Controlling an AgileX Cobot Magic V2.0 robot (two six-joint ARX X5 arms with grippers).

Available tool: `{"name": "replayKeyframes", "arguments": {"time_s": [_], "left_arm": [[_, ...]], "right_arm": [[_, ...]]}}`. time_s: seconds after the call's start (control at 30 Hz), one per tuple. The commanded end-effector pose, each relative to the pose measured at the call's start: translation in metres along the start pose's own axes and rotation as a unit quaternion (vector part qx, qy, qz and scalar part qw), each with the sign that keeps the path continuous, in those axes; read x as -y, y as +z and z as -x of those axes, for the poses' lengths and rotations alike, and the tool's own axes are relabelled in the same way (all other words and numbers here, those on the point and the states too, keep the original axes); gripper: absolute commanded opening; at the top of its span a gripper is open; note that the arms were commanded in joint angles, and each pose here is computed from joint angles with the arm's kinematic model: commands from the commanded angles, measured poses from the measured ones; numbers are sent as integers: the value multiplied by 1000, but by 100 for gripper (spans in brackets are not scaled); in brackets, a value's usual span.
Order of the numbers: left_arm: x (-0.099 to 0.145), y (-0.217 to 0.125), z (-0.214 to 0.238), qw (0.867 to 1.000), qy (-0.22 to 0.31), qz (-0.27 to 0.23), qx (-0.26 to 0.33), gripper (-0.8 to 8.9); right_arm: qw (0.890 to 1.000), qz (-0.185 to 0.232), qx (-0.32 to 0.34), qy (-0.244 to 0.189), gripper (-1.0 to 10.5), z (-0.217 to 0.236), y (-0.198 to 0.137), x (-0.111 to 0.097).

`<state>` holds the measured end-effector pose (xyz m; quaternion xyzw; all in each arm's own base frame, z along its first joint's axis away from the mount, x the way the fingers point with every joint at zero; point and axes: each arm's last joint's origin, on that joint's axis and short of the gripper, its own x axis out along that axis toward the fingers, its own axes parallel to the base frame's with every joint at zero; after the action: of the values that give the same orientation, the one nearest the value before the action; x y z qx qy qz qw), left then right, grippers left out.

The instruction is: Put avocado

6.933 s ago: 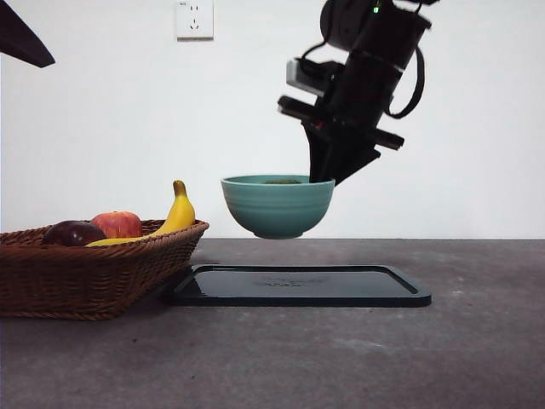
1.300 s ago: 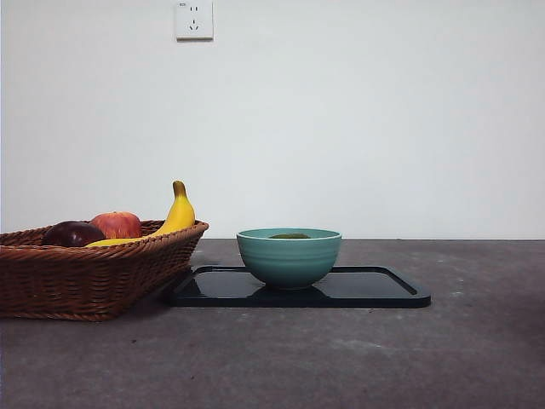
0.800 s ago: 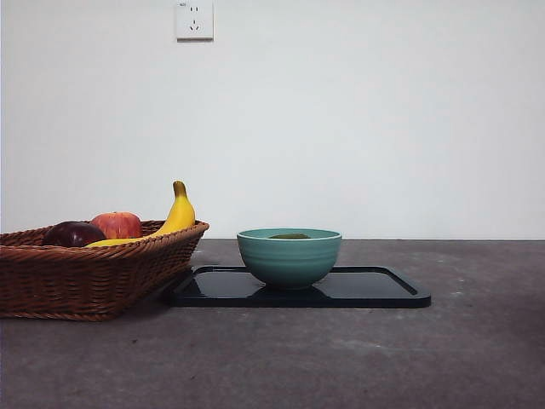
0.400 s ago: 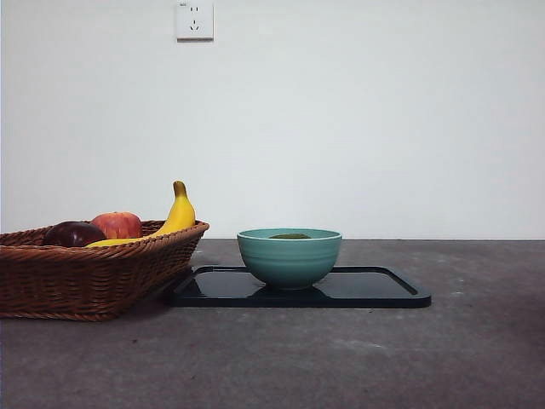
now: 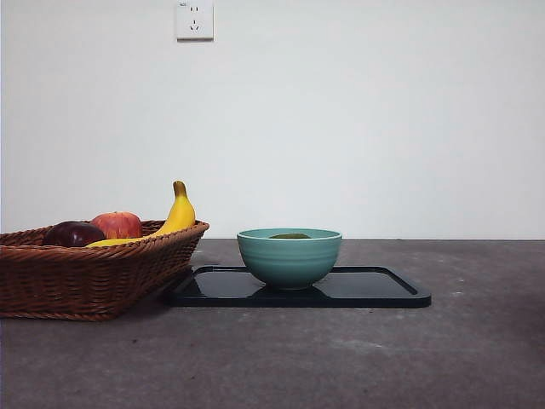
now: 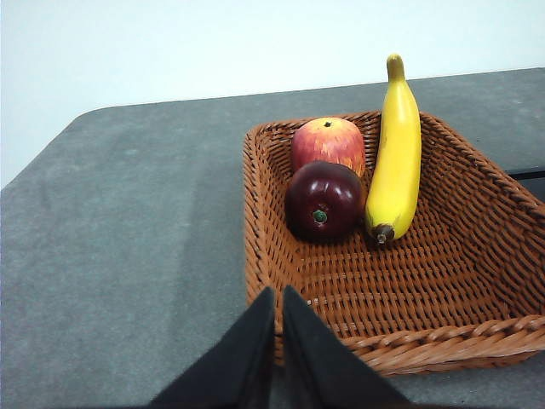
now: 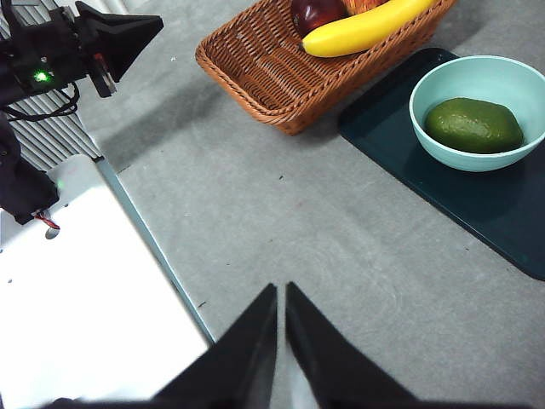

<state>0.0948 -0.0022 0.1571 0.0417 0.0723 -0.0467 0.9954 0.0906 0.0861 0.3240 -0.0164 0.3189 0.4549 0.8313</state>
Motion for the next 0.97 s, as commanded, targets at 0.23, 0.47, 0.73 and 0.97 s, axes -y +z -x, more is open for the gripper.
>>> {"name": "replayKeyframes", "arguments": {"time_s": [0.23,0.47,0.73,0.97], "left_arm": [[0,-8,-2,1000,-1,2,-14,15],[0,-8,-2,1000,-1,2,-14,15],[0,-8,-2,1000,-1,3,-14,15],[0,-8,-2,1000,-1,3,-14,15]], "right_arm": [[1000,2,6,6,8,1,3,-2],[999,21,35,-28,7,13,2,4],[967,15,177,-183,8,47,-3,26],[914,52,279,-290,8,41,-39,48]]}}
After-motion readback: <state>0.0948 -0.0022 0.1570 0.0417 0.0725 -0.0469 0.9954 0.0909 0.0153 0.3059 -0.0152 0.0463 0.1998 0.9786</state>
